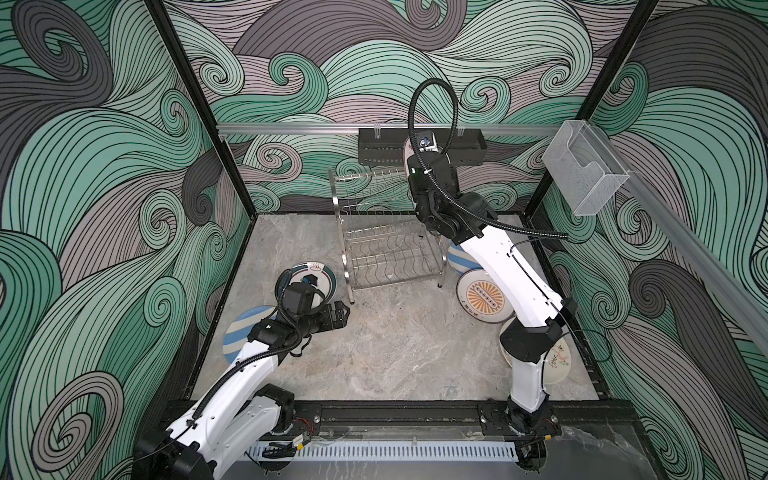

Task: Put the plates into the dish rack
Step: 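Lower the sunburst plate into the rack slots beside the other plates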

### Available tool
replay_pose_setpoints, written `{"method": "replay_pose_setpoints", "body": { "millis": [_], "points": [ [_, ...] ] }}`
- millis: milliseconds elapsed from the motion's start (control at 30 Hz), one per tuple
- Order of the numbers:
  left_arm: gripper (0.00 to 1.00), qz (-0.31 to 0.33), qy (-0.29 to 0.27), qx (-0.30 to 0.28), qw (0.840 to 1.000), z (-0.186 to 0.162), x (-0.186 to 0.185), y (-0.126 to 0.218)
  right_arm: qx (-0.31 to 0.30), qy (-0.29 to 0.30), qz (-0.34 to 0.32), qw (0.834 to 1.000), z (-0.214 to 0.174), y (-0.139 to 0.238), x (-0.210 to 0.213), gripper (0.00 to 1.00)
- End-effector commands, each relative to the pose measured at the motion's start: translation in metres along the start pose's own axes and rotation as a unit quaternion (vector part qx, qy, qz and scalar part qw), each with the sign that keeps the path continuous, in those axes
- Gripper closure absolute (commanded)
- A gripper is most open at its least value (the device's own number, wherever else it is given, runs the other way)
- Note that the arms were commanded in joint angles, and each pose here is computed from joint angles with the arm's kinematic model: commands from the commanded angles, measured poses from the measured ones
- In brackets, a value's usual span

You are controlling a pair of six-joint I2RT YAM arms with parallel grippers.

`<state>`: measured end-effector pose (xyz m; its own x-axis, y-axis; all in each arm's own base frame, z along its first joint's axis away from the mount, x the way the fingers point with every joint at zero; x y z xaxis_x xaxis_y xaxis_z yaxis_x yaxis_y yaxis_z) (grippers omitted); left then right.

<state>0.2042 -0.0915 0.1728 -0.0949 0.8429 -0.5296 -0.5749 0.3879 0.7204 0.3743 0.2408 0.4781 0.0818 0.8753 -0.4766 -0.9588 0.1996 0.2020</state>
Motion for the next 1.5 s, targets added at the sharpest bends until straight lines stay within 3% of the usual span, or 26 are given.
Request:
{"method": "replay_pose_setpoints", "body": {
  "millis": [0,1133,1467],
  "points": [
    [0.01,-0.003,0.005,-0.005,1.0,0.004,-0.004,0.005,-0.02,-0.045,0.001,0.999,0.009,-0.002,-0.002,1.0],
    [0.01,-0.005,0.008,-0.002,1.0,0.001,-0.002,0.003,0.017,-0.043,-0.004,0.999,-0.016,-0.027,0.017,1.0],
    [0.01,-0.001,0.009,-0.003,1.0,0.001,0.0,0.002,0.019,-0.041,0.008,0.999,-0.018,-0.022,0.014,0.78]
  ]
}}
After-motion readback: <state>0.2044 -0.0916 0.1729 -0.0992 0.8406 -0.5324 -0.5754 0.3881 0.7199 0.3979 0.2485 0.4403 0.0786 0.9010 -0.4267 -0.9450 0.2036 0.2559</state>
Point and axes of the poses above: each gripper's point midway between its finger pads, its own y axis back along the fingers, its own x axis along the line the jaws close on, z = x × y, the point moved 7 cm from there along y, back along the fingers, and after that the axes turned 9 degrees about y, right-handed, at the moved point
